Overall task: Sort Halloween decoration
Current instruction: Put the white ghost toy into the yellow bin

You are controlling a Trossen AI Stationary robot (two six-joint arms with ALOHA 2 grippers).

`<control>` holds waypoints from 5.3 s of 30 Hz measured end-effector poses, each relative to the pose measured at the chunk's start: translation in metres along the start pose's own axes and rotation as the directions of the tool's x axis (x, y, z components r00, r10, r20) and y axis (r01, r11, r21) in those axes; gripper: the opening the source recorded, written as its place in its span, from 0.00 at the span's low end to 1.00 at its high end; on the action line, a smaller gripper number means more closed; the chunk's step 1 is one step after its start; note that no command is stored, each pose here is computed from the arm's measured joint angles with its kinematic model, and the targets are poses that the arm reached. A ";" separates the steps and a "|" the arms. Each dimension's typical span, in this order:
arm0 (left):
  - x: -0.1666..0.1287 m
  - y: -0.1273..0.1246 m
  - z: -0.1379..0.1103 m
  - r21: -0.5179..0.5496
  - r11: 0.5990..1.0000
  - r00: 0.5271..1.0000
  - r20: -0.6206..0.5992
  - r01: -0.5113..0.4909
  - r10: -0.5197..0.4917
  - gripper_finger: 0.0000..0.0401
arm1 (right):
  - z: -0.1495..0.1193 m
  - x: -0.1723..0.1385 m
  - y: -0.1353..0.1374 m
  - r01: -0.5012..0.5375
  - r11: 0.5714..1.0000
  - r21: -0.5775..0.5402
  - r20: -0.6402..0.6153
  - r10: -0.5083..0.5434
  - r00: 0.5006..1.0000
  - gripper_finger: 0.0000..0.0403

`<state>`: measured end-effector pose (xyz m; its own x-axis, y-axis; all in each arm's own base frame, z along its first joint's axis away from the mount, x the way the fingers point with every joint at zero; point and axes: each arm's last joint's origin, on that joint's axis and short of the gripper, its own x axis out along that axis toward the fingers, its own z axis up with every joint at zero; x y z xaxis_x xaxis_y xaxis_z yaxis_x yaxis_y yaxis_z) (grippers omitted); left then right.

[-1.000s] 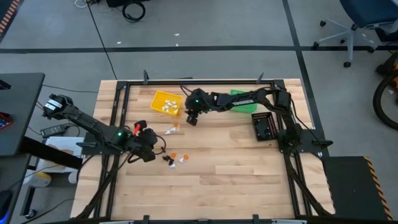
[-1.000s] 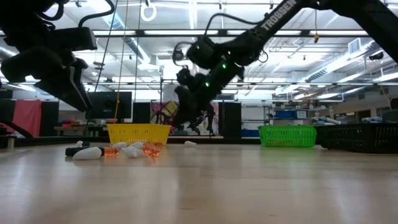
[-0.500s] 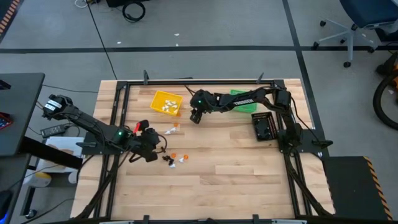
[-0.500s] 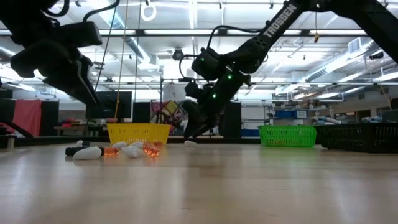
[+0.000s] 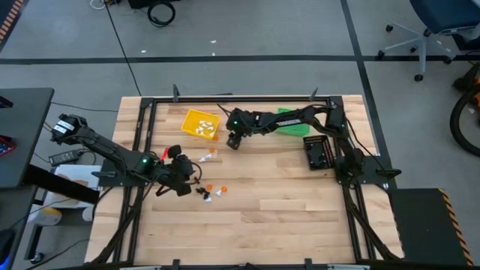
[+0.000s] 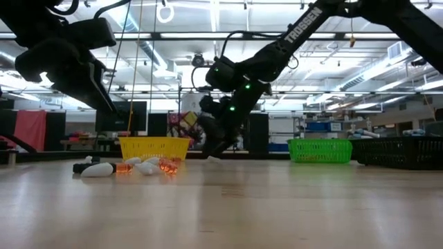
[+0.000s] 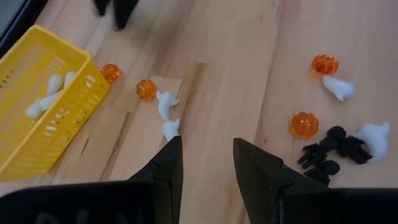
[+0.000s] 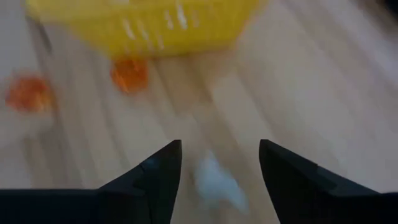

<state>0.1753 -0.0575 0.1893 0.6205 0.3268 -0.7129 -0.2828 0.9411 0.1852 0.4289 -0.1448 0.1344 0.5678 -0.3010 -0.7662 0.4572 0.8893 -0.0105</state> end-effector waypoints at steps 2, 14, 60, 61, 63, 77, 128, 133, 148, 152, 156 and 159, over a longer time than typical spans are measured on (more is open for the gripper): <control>0.000 0.000 0.000 0.002 1.000 1.000 -0.008 0.014 -0.014 0.29 | 0.000 -0.001 0.000 -0.002 1.000 -0.001 -0.026 0.002 1.000 0.54; 0.000 -0.001 0.000 0.000 0.999 0.999 -0.014 0.034 -0.034 0.29 | -0.007 -0.002 0.000 -0.038 0.999 -0.026 -0.121 0.035 0.992 0.44; 0.000 -0.003 -0.002 -0.012 0.994 0.992 -0.061 0.111 -0.111 0.29 | -0.009 -0.007 0.022 -0.117 0.971 -0.207 -0.134 0.090 0.987 0.01; 0.000 -0.003 -0.002 -0.017 0.993 0.991 -0.063 0.113 -0.114 0.29 | -0.009 -0.007 0.022 -0.113 0.971 -0.210 -0.131 0.087 0.988 0.01; 0.000 -0.003 -0.002 -0.028 0.993 0.991 -0.066 0.118 -0.119 0.29 | -0.008 -0.007 0.024 -0.115 0.970 -0.216 -0.121 0.090 0.989 0.01; 0.000 -0.004 -0.003 -0.062 0.987 0.985 -0.084 0.145 -0.150 0.29 | -0.006 -0.008 0.033 -0.136 0.961 -0.241 -0.086 0.118 0.989 0.01; -0.001 -0.004 -0.005 -0.073 0.987 0.984 -0.101 0.143 -0.150 0.29 | -0.009 0.013 0.044 -0.210 0.961 -0.179 -0.015 0.211 0.977 0.27; -0.001 -0.004 -0.005 -0.073 0.987 0.984 -0.101 0.142 -0.149 0.29 | -0.009 0.012 0.046 -0.215 0.955 -0.204 -0.015 0.216 0.976 0.23; 0.000 -0.004 -0.002 -0.089 0.987 0.988 -0.068 0.134 -0.140 0.29 | 0.022 -0.041 0.047 -0.338 0.916 -0.216 0.073 0.360 0.930 0.19; 0.000 -0.004 -0.002 -0.090 0.987 0.988 -0.066 0.135 -0.141 0.29 | 0.029 -0.041 0.049 -0.354 0.911 -0.214 0.146 0.388 0.910 0.19; 0.000 -0.005 -0.001 -0.088 0.987 0.989 -0.059 0.132 -0.137 0.29 | 0.048 -0.047 0.049 -0.287 0.929 -0.232 0.344 0.354 0.870 0.19; 0.000 -0.005 -0.001 -0.090 0.987 0.989 -0.054 0.134 -0.139 0.29 | 0.063 -0.054 0.045 -0.225 0.944 -0.243 0.505 0.321 0.801 0.19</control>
<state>0.1763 -0.0620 0.1878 0.6132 0.1878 -0.7673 -0.2618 0.9647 0.0269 0.4625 -0.1102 0.2157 0.9474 -0.1297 -0.2926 0.1376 0.9905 0.0064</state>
